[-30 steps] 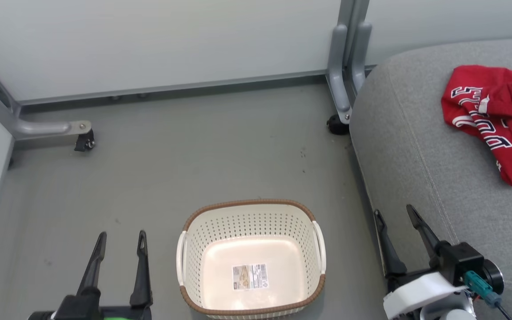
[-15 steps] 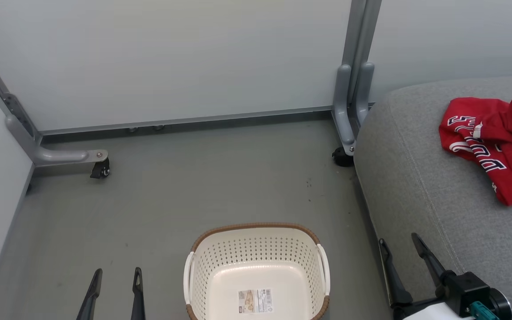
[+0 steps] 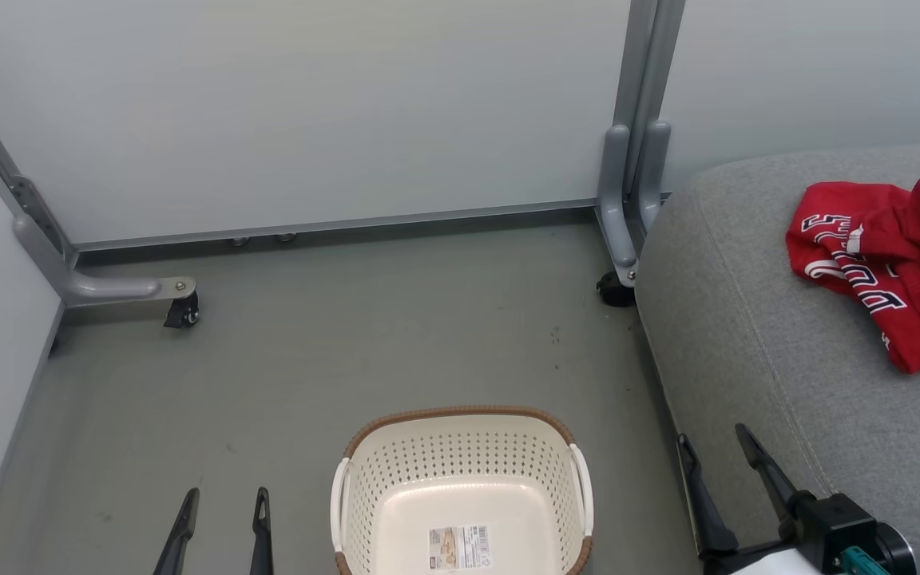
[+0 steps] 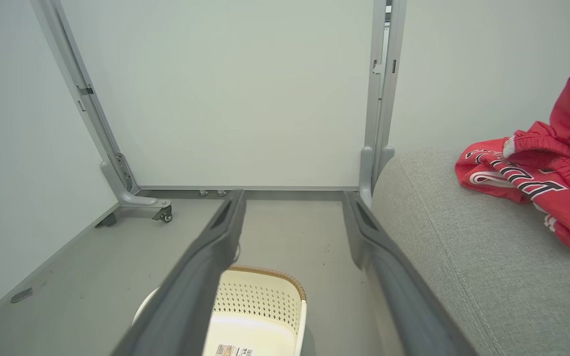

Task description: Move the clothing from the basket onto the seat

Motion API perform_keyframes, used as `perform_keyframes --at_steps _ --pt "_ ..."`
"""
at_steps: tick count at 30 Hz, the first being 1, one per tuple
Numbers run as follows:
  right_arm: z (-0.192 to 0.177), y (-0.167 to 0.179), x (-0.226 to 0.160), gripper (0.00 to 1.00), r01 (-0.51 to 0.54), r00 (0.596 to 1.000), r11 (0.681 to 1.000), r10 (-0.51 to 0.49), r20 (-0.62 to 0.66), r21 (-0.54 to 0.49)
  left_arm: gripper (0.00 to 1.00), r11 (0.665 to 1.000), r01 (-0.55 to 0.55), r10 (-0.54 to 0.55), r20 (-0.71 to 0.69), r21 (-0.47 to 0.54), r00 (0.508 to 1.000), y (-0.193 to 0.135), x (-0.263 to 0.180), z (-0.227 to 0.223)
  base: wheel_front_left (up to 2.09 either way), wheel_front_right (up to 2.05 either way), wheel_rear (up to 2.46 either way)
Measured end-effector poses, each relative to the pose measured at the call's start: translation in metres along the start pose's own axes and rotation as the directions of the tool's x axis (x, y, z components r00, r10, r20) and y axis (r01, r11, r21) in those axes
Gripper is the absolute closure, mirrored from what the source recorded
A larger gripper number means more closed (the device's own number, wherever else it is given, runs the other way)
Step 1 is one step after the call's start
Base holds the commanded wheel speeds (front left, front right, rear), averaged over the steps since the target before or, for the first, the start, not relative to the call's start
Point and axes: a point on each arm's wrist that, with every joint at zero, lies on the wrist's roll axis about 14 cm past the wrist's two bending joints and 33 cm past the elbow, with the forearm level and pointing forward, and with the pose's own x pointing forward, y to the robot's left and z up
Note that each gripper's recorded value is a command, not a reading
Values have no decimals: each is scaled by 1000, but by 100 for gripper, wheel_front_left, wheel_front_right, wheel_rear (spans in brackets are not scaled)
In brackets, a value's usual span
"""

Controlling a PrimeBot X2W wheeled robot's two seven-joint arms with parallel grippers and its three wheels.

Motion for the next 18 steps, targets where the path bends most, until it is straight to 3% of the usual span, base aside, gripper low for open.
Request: perform_keyframes --at_steps 1,2,9,18 --pt "0 0 0 0 -1 1000 1000 1 0 0 0 1000 2 -2 0 0 1000 -1 0 0 0 0 0" --pt "-1 1 0 100 -1 1000 1000 1 -2 1 100 1000 6 -6 0 2 1000 -2 0 0 0 0 0" --pt "-19 1 -5 100 10 998 999 -8 -60 32 100 1000 4 -5 -58 -17 998 -3 -4 -18 0 0 0" --pt "-23 -10 -4 100 77 995 977 -61 -82 200 100 979 -58 41 -91 -195 995 5 0 -24 0 0 0"
